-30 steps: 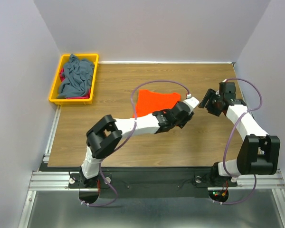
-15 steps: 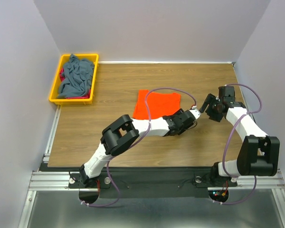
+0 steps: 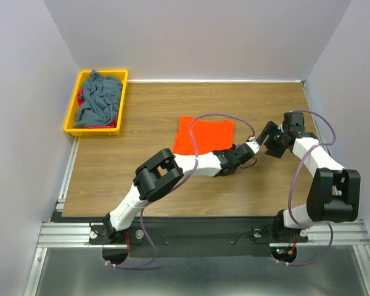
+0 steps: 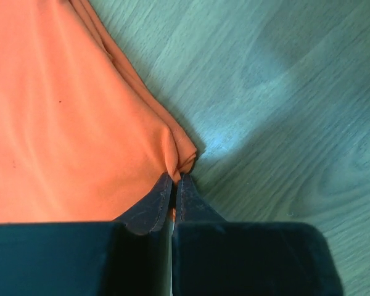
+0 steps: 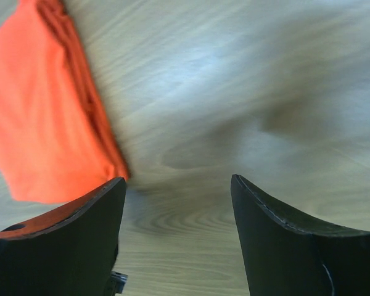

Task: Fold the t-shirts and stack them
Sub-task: Neatly place the folded tshirt to the corner

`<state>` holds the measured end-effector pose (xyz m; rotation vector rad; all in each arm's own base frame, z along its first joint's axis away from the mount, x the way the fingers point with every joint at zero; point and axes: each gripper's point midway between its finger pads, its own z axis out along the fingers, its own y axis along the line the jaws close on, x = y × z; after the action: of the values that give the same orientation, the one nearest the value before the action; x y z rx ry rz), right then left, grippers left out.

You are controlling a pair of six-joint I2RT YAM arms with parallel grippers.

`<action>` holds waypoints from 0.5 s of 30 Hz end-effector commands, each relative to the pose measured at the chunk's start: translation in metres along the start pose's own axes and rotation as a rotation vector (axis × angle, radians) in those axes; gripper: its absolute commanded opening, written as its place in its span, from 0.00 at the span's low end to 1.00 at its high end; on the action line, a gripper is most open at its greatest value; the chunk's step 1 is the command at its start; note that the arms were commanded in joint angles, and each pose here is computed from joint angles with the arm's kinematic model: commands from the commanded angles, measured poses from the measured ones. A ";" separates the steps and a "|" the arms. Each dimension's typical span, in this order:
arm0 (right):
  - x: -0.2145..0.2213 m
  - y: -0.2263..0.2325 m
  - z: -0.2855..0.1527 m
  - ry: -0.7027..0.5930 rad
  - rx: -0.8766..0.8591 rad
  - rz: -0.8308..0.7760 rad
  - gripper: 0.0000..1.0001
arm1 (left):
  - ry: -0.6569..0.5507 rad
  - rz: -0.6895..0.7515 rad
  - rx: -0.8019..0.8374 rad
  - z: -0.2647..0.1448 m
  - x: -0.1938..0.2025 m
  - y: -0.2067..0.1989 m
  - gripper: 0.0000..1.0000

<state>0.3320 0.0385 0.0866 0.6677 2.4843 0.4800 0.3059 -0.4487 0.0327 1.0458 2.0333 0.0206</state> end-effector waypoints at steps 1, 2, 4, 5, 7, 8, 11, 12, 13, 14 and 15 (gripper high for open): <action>0.005 0.043 0.006 0.063 -0.238 0.057 0.75 | -0.121 -0.169 0.020 -0.031 -0.050 0.039 0.03; 0.008 0.045 0.012 0.085 -0.256 0.076 0.75 | -0.131 -0.183 0.043 -0.033 -0.053 0.040 0.03; 0.008 0.052 0.017 0.103 -0.302 0.110 0.75 | -0.134 -0.200 0.053 -0.036 -0.050 0.047 0.03; 0.008 0.060 0.022 0.124 -0.352 0.131 0.75 | -0.148 -0.207 0.073 -0.041 -0.055 0.047 0.03; 0.006 0.071 0.027 0.138 -0.409 0.151 0.75 | -0.158 -0.251 0.086 -0.043 -0.057 0.050 0.03; 0.008 0.075 0.029 0.167 -0.441 0.155 0.76 | -0.168 -0.266 0.100 -0.046 -0.062 0.051 0.04; 0.011 0.083 0.042 0.202 -0.475 0.163 0.81 | -0.177 -0.285 0.107 -0.049 -0.065 0.057 0.04; 0.018 0.083 0.048 0.229 -0.471 0.177 0.82 | -0.177 -0.287 0.111 -0.049 -0.065 0.057 0.04; 0.013 0.089 0.050 0.212 -0.498 0.179 0.83 | -0.178 -0.291 0.113 -0.050 -0.065 0.058 0.04; 0.016 0.094 0.053 0.223 -0.505 0.177 0.84 | -0.180 -0.292 0.116 -0.050 -0.066 0.057 0.04; 0.018 0.095 0.057 0.231 -0.505 0.183 0.84 | -0.182 -0.295 0.115 -0.050 -0.066 0.058 0.04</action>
<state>0.3626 0.1128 0.0542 0.7583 2.4677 1.1143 0.3347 -0.4313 0.0986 0.8207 2.0685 -0.2429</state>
